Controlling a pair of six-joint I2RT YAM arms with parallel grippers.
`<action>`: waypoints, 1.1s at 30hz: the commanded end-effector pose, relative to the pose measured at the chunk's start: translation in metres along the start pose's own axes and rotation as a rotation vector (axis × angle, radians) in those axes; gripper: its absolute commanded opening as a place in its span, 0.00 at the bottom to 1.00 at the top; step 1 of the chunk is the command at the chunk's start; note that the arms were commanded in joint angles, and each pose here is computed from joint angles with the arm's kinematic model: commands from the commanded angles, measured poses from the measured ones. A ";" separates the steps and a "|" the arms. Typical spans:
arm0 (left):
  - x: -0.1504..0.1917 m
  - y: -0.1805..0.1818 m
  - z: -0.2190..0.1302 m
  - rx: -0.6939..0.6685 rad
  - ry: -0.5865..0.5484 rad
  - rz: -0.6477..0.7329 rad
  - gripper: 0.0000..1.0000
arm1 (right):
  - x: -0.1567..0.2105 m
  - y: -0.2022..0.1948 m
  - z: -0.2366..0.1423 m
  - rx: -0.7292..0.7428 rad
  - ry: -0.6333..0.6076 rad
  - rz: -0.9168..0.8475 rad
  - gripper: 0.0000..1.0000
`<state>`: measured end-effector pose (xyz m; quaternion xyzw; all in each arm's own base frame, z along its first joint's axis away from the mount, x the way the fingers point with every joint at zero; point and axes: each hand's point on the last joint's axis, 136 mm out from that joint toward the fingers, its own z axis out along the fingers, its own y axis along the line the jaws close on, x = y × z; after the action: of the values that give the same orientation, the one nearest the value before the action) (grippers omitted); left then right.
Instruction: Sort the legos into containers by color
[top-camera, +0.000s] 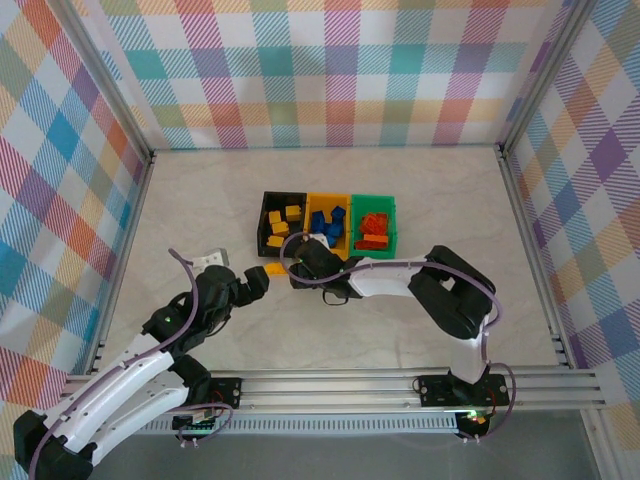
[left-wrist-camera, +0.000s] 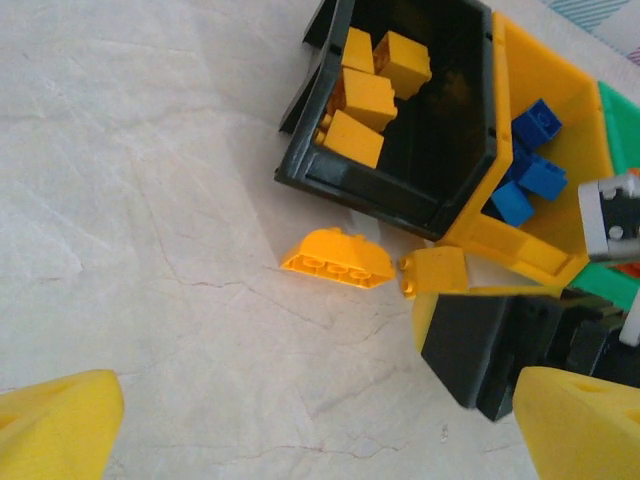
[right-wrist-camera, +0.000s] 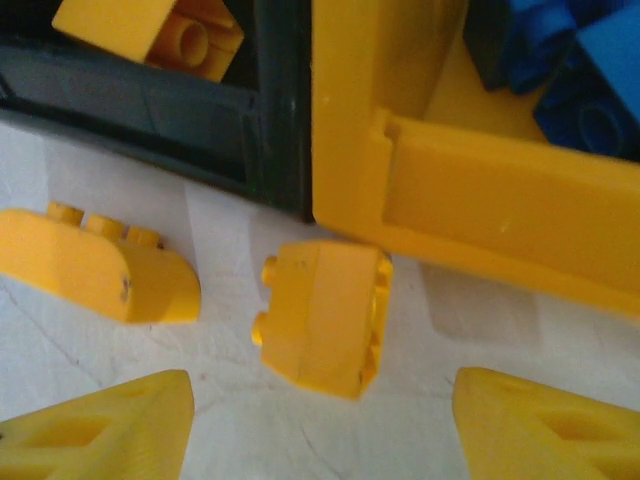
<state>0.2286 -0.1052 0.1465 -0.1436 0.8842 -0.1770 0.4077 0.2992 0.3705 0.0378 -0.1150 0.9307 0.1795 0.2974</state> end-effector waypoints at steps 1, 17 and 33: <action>0.001 0.007 -0.004 -0.020 -0.010 -0.014 1.00 | -0.015 0.000 0.007 0.017 -0.033 0.016 0.65; -0.004 0.012 -0.015 -0.019 -0.038 -0.023 1.00 | -0.013 -0.016 -0.003 0.055 -0.029 0.054 0.27; 0.003 0.011 -0.005 -0.025 -0.013 0.022 1.00 | -0.096 0.048 -0.082 -0.148 -0.105 -0.082 0.26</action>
<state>0.2208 -0.0911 0.1463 -0.1529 0.8825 -0.1597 0.4150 0.3091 0.3830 0.1810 -0.1354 0.8847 0.2634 0.3599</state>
